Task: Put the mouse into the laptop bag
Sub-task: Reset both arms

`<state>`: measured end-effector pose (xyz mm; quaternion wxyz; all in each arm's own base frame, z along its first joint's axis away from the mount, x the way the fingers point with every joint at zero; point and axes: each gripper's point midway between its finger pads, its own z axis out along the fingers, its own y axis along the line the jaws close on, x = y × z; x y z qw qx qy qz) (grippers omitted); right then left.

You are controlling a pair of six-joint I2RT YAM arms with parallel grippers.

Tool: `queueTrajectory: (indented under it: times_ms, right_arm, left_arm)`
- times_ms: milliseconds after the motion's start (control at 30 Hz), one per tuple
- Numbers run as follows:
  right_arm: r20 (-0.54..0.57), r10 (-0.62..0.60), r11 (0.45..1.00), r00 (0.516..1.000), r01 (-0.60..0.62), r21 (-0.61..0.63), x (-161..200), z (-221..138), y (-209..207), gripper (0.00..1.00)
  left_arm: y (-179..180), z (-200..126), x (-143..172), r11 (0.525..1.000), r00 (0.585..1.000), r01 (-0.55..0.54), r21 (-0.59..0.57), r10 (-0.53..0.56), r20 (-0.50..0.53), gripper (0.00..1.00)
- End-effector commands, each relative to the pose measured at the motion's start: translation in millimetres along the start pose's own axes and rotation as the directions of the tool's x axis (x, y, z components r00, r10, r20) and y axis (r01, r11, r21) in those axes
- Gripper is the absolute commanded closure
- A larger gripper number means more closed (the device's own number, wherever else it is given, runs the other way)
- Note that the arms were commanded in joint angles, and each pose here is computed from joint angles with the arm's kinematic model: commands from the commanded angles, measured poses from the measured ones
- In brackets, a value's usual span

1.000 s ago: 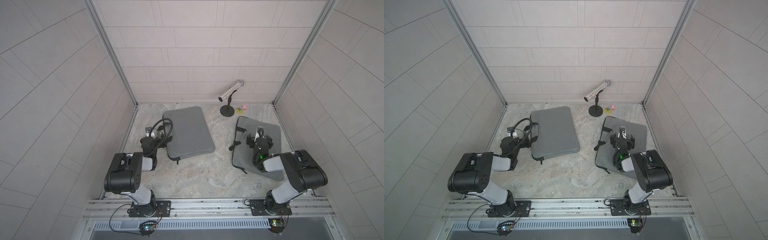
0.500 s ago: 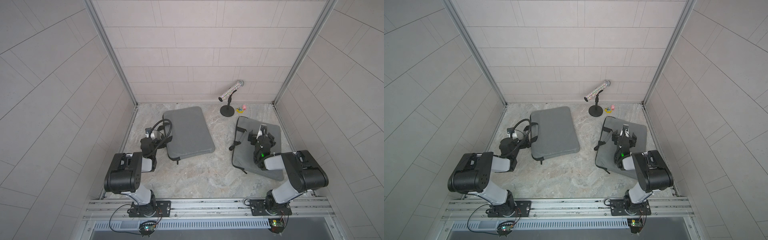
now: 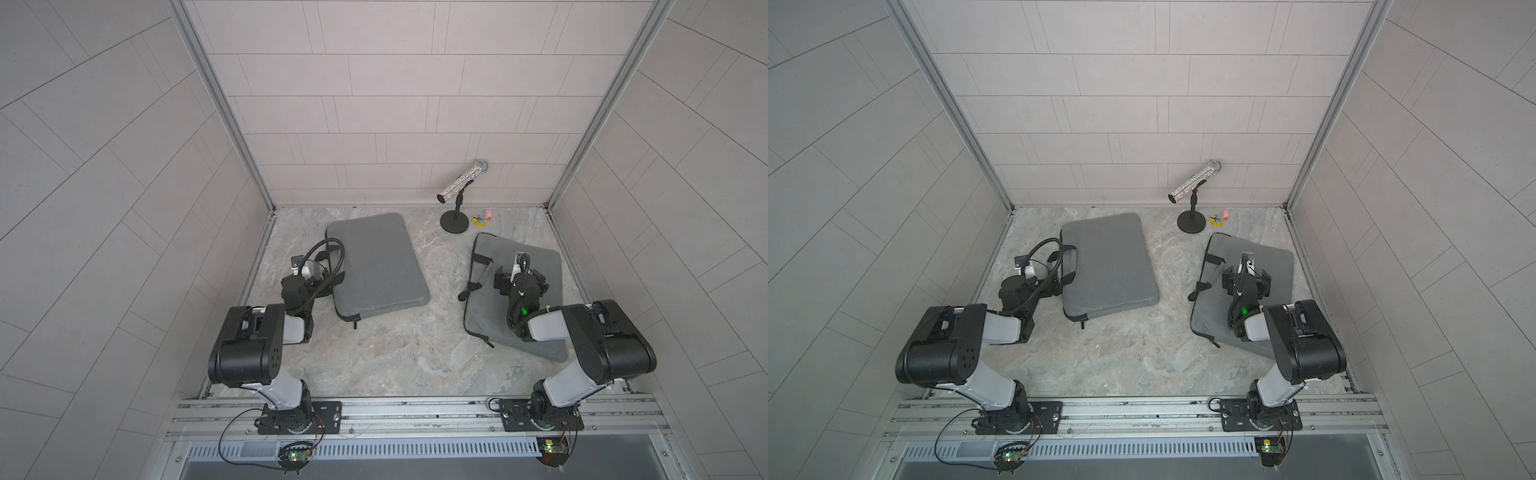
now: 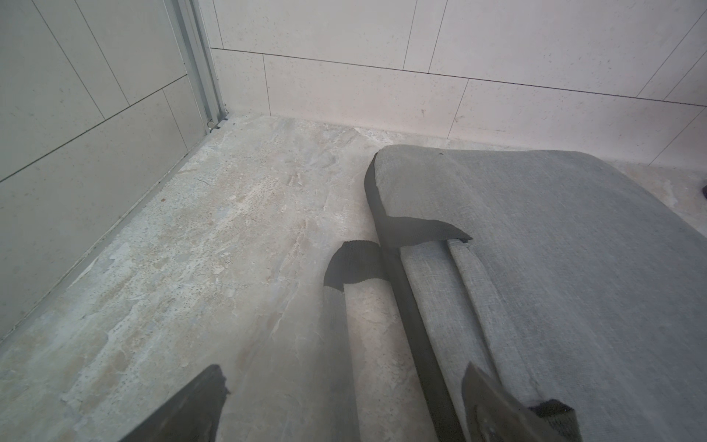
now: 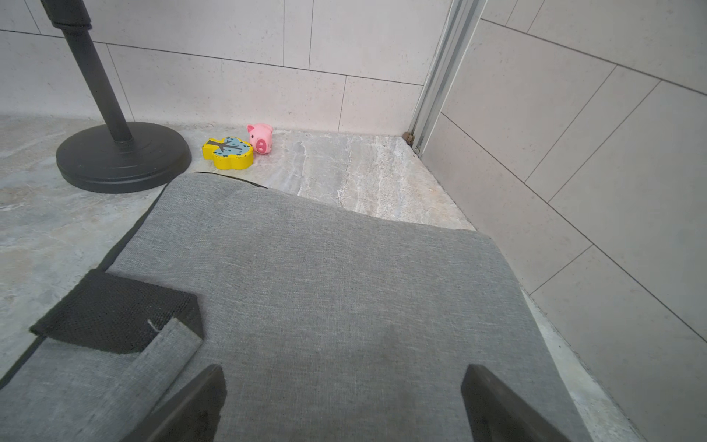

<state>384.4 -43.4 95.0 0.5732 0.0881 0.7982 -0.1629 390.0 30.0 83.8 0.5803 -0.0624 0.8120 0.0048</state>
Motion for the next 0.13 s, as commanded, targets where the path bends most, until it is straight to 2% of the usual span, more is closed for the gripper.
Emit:
queueTrajectory:
  times_ms: [0, 100]
  right_arm:
    - [-0.004, -0.021, 1.0, 1.0, 0.021, -0.009, -0.1, 1.7, 3.0, 0.0]
    - [-0.001, -0.021, 1.0, 1.0, 0.021, -0.009, -0.5, 1.2, 2.7, 0.0]
  left_arm:
    - [-2.3, 0.4, -5.8, 1.0, 1.0, -0.009, 0.011, 0.008, 0.022, 0.0]
    - [-2.4, 0.4, -5.8, 1.0, 1.0, -0.008, 0.012, 0.008, 0.022, 0.0]
